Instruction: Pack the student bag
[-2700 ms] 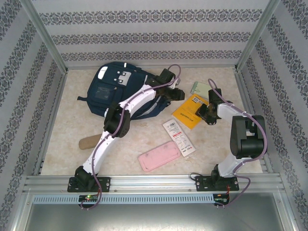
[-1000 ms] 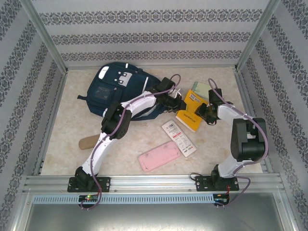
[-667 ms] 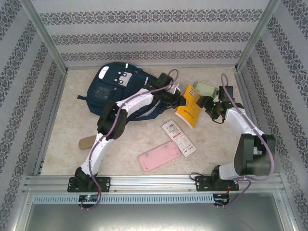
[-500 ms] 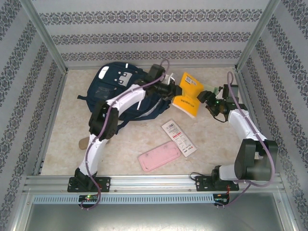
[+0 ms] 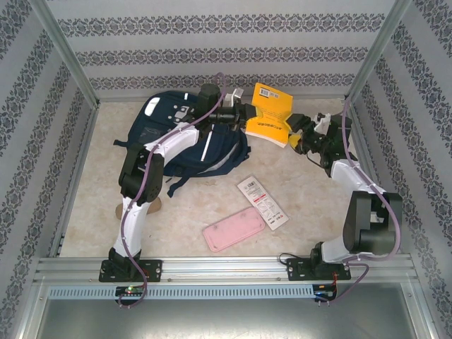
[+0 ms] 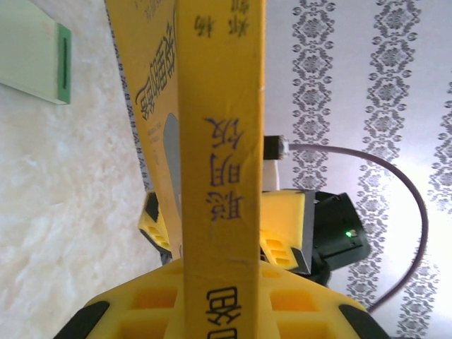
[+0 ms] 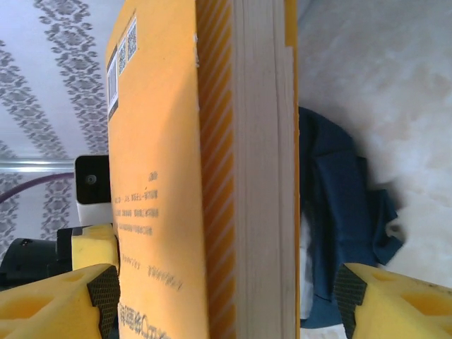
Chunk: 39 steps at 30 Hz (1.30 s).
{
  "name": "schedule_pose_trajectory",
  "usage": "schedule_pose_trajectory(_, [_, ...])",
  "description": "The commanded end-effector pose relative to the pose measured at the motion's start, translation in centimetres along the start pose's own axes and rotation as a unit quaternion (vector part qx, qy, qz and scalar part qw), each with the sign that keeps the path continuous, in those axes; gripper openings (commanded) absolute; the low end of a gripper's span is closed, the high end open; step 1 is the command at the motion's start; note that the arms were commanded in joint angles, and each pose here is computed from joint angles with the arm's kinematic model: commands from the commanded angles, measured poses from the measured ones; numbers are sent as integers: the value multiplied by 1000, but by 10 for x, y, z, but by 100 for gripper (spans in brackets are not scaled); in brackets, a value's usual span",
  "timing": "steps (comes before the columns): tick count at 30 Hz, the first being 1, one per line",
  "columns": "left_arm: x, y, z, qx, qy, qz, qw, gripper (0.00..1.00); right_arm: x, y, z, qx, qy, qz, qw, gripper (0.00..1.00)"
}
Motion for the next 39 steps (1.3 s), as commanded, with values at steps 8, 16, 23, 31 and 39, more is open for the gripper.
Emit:
schedule_pose_trajectory(8, [6, -48, 12, -54, 25, 65, 996, 0, -20, 34, -11, -14, 16, -102, 995, 50])
schedule_pose_trajectory(16, [15, -6, 11, -54, 22, -37, 998, 7, -21, 32, -12, -11, 13, -98, 995, 0])
schedule_pose_trajectory(23, [58, 41, 2, -92, -9, -227, 970, 44, -19, 20, -12, 2, 0, -67, 998, 0])
schedule_pose_trajectory(31, [119, 104, -14, -159, -45, -486, 858, 46, -12, 1, -7, 28, -16, -4, 999, 0])
schedule_pose_trajectory(39, [117, 142, -13, -238, -8, -616, 751, 55, -12, -11, 0, 21, -6, 10, 1000, 0])
Point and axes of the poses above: each hand's point on the last joint's axis, 136 mm out from that joint toward the fingers, its own x axis back along the fingers, its own y axis along the line the jaws close on, z = x × y, the point moved 2 cm from there along x, back along the fingers, and after that the axes turned 6 degrees about x, right-handed, at the moved point
